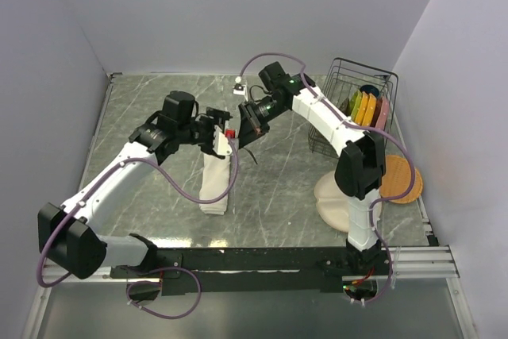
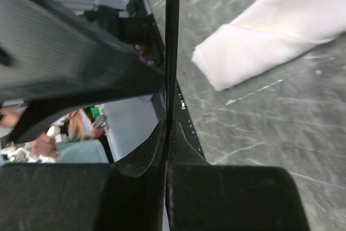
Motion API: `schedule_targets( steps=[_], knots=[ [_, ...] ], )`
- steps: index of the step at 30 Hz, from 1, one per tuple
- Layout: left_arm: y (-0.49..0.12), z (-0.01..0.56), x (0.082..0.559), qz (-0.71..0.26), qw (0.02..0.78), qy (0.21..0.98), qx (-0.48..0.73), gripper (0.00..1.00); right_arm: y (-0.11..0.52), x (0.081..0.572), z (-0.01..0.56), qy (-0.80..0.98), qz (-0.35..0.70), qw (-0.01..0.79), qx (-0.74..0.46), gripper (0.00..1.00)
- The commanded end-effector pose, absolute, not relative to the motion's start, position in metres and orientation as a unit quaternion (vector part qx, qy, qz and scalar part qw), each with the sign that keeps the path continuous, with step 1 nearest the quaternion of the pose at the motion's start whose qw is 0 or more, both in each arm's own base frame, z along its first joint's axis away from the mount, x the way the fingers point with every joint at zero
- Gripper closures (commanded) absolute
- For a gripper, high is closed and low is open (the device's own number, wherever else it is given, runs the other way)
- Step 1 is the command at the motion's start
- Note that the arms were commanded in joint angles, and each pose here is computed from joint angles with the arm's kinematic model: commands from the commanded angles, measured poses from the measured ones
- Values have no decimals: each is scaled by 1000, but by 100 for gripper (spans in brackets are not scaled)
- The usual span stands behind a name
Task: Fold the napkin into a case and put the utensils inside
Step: Pass from the right arm to the left, then pass from the left arm to the right
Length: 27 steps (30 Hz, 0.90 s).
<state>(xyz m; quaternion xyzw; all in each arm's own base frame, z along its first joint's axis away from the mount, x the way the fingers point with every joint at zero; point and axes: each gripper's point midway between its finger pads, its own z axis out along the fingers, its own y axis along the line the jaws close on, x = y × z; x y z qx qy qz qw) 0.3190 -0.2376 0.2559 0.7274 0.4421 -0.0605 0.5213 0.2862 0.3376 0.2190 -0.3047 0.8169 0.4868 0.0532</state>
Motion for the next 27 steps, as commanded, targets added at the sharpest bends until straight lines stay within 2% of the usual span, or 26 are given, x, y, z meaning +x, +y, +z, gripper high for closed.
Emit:
schedule_targets(
  steps=[1,3,6,7,9,10,11,12,13,14,15,16,17,19,20,21,22,23,24,27],
  knots=[
    [-247,230,305,-66,482,400,777,29,337,268,248,784,526,47,-326,100],
    [-247,217,306,-65,463,411,783,36,336,264,248,782,527,42,-331,100],
    [-247,207,306,-74,443,425,786,52,335,262,255,775,534,43,-335,100],
    [-248,204,306,-80,436,430,786,67,335,261,259,772,536,47,-337,100],
    [-252,211,307,-97,443,452,768,79,336,262,263,769,540,53,-338,100],
    [-254,215,307,-105,448,461,759,93,335,267,267,767,542,63,-336,100],
    [-256,224,308,-108,457,469,748,99,336,276,272,767,543,82,-333,93],
    [-256,227,307,-127,460,497,725,99,335,288,282,764,539,112,-336,63],
    [-256,235,307,-133,472,504,711,99,326,308,290,774,533,137,-314,48],
    [-255,241,307,-144,478,514,697,99,324,327,302,771,532,173,-304,37],
    [-255,247,302,-174,481,542,667,99,319,350,316,772,516,220,-298,19],
    [-251,262,308,-184,505,552,638,99,302,375,325,780,505,254,-268,14],
    [-253,276,307,-218,519,554,614,99,297,395,338,770,495,302,-266,12],
    [-240,303,316,-296,528,614,506,99,280,422,351,772,469,360,-233,10],
    [-243,333,322,-336,557,589,480,99,272,437,365,758,460,403,-228,8],
    [-240,346,322,-407,533,628,396,99,271,441,361,758,458,409,-220,8],
    [-228,357,334,-432,537,636,346,99,270,436,373,749,460,424,-218,8],
    [-226,388,341,-446,577,600,330,99,278,435,386,729,467,445,-230,8],
    [-221,404,346,-486,570,611,258,99,281,431,379,729,472,441,-228,8],
    [-207,443,356,-541,586,582,160,99,307,406,394,702,494,446,-255,8]
  ],
)
